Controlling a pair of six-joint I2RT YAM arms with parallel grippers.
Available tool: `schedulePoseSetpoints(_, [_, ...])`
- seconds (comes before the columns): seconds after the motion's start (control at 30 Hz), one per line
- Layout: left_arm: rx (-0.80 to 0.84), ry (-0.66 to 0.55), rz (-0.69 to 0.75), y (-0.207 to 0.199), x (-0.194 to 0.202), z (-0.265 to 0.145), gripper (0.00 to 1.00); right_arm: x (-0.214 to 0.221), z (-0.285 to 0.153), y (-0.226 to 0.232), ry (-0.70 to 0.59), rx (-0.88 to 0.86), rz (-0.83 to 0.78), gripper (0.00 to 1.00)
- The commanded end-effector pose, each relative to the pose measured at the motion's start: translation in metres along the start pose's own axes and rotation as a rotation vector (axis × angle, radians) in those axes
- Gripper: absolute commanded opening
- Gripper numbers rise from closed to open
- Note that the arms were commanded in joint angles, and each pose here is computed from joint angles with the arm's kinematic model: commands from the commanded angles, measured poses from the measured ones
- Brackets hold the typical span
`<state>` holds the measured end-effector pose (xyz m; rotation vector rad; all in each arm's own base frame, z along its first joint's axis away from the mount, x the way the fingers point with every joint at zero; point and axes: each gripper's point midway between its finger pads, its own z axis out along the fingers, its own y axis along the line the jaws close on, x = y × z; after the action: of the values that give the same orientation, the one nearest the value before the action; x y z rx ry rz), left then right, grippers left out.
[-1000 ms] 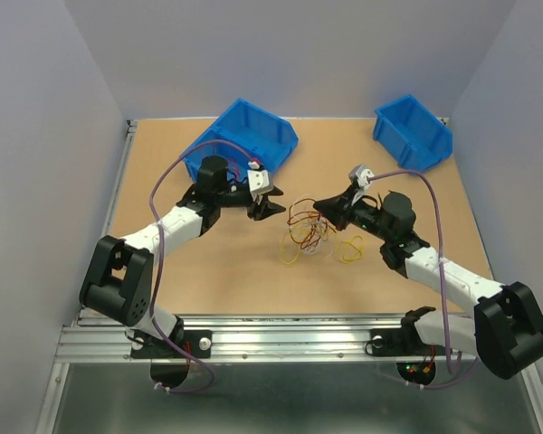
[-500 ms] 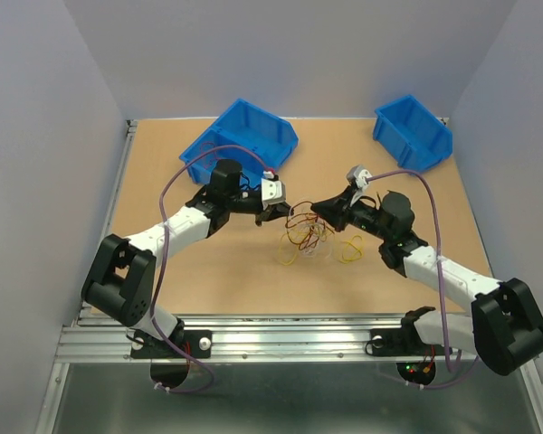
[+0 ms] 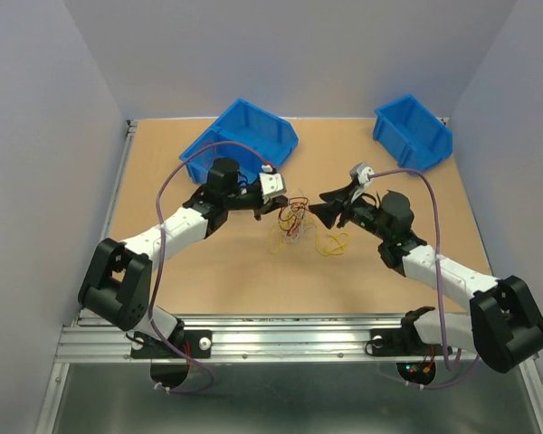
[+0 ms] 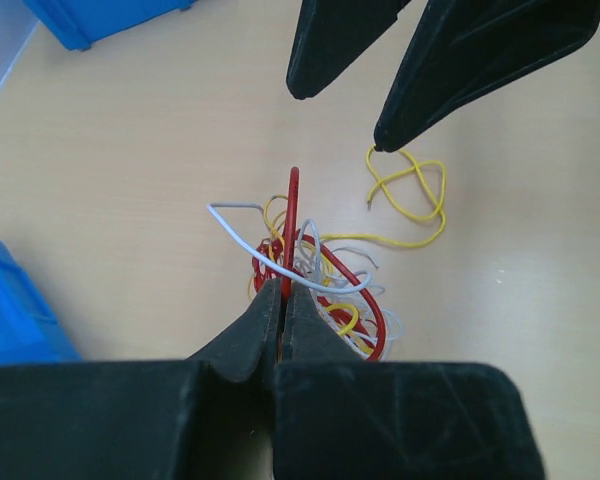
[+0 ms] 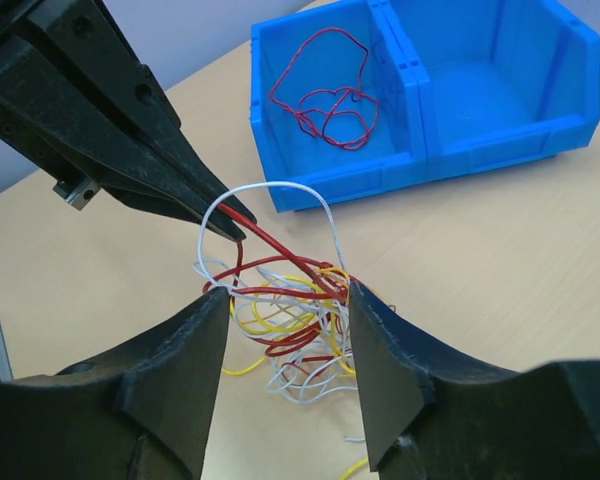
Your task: Untangle the cables
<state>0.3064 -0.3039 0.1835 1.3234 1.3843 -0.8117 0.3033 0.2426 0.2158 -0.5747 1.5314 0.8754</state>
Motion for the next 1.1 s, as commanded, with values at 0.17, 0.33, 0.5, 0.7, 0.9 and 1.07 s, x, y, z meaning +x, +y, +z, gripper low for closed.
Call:
schedulePoseSetpoints(0.17, [0.061,-0.027,0.143,-0.021,-0.029,0.005,0.0,-0.01,0.005,0.007,-0.049,-0.045,-0.055,0.61])
schedulePoseSetpoints(0.33, [0.047,0.022,0.145,-0.021,-0.021,0.014,0.0,-0.007,0.008,0.01,-0.047,-0.073,-0.058,0.61])
schedulePoseSetpoints(0.5, [0.097,0.022,0.173,-0.031,-0.018,0.014,0.0,-0.005,0.008,0.01,-0.042,-0.081,-0.064,0.63])
schedulePoseSetpoints(0.7, [0.164,0.026,0.185,-0.041,-0.017,0.011,0.0,-0.003,0.011,0.006,-0.038,-0.064,-0.066,0.66])
schedulePoseSetpoints(0.9, [0.171,0.03,0.181,-0.042,-0.016,0.013,0.0,0.008,0.014,0.014,-0.001,-0.14,-0.08,0.64])
schedulePoseSetpoints(1.07, [0.177,0.028,0.183,-0.043,-0.017,0.012,0.0,0.019,0.017,0.025,0.037,-0.236,-0.093,0.64])
